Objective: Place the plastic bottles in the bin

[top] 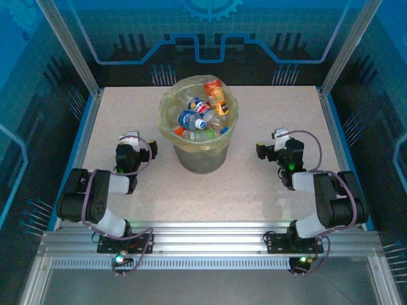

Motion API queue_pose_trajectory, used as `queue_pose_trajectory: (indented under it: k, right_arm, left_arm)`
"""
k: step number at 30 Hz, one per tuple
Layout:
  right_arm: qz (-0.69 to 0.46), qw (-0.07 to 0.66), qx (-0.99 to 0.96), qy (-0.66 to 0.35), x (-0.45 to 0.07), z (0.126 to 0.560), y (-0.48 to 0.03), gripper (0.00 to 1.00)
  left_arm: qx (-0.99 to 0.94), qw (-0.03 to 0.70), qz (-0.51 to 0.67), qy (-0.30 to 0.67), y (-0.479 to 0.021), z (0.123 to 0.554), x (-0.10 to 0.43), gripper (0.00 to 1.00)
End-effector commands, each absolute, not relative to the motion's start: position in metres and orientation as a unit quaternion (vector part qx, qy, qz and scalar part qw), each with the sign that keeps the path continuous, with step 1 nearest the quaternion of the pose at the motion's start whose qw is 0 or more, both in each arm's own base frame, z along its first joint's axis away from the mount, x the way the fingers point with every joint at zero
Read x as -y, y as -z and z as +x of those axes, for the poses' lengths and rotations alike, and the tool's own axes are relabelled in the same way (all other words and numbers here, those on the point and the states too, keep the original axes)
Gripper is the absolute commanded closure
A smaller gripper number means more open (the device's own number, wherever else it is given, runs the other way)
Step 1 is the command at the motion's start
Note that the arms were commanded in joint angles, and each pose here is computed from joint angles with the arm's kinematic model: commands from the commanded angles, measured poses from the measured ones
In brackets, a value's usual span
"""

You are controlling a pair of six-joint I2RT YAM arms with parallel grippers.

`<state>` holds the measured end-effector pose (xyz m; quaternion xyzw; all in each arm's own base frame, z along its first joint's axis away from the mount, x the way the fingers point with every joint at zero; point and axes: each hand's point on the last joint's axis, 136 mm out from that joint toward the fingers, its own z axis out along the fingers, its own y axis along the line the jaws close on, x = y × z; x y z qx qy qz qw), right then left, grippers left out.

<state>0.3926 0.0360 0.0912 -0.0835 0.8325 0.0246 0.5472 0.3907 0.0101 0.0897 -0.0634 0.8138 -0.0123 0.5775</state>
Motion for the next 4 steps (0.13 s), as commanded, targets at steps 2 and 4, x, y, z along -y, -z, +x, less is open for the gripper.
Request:
queue_pose_trajectory:
  k: [2,4]
  right_arm:
    - [-0.076,0.55,-0.832,-0.023,-0.0337,0.3969,-0.0935,0.0]
    - [-0.076,0.55,-0.832,-0.023,-0.033,0.3969,-0.0935,0.0]
  left_arm:
    - [-0.81,0.583,-0.058,0.023,-0.0954,0.3959,-0.007,0.01]
    - [-0.809,0.584,-0.058,0.023,-0.0956,0.396,-0.0071,0.01]
